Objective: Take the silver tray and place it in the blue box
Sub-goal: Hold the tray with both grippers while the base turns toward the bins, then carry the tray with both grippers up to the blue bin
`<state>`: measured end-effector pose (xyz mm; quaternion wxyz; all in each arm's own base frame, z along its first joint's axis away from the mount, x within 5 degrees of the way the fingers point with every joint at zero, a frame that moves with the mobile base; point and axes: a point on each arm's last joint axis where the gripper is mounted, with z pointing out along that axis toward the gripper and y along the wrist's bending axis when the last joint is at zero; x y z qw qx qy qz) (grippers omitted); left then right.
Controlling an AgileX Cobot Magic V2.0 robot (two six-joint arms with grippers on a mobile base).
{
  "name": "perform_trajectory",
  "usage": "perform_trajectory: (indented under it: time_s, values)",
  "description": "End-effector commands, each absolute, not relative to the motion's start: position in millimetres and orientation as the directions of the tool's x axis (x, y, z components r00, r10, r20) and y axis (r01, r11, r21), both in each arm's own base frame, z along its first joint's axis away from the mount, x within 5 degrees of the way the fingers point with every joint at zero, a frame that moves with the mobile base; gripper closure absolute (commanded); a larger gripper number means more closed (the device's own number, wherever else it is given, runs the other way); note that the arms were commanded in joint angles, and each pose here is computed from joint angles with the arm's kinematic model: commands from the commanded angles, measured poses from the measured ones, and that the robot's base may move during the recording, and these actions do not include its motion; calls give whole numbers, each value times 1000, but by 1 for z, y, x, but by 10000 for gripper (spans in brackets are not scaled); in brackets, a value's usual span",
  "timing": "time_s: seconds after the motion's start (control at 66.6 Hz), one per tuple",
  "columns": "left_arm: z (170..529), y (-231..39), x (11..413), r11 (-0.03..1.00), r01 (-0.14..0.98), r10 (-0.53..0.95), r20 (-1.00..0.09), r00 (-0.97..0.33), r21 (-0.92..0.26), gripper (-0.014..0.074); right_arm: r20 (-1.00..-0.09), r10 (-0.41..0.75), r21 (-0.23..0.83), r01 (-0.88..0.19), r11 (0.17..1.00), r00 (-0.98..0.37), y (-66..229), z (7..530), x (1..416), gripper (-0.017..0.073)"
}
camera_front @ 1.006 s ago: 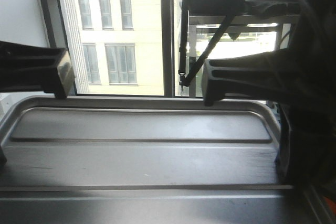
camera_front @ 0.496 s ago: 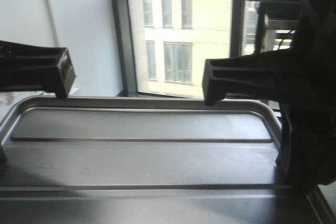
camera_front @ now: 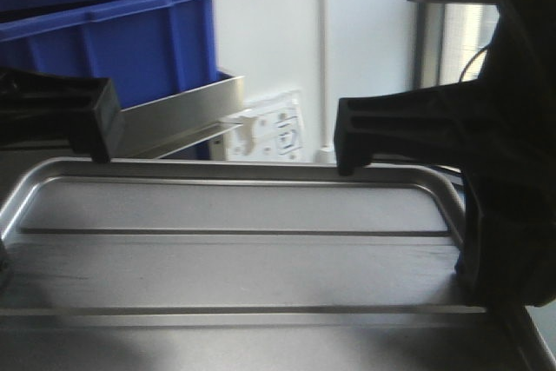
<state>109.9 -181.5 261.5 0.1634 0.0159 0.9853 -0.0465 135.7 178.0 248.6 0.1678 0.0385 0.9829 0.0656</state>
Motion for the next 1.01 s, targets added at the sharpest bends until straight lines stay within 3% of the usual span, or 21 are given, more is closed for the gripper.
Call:
perform_trajectory:
  time_s: [0.0, 0.991]
  values:
    - [275, -182, 110, 989, 57, 3, -359, -933, -138, 600, -375, 101, 189, 31, 981, -922, 178, 263, 138, 506]
    - [275, -182, 110, 989, 57, 3, -359, -933, -138, 599, -372, 101, 180, 35, 983, -923, 177, 263, 138, 506]
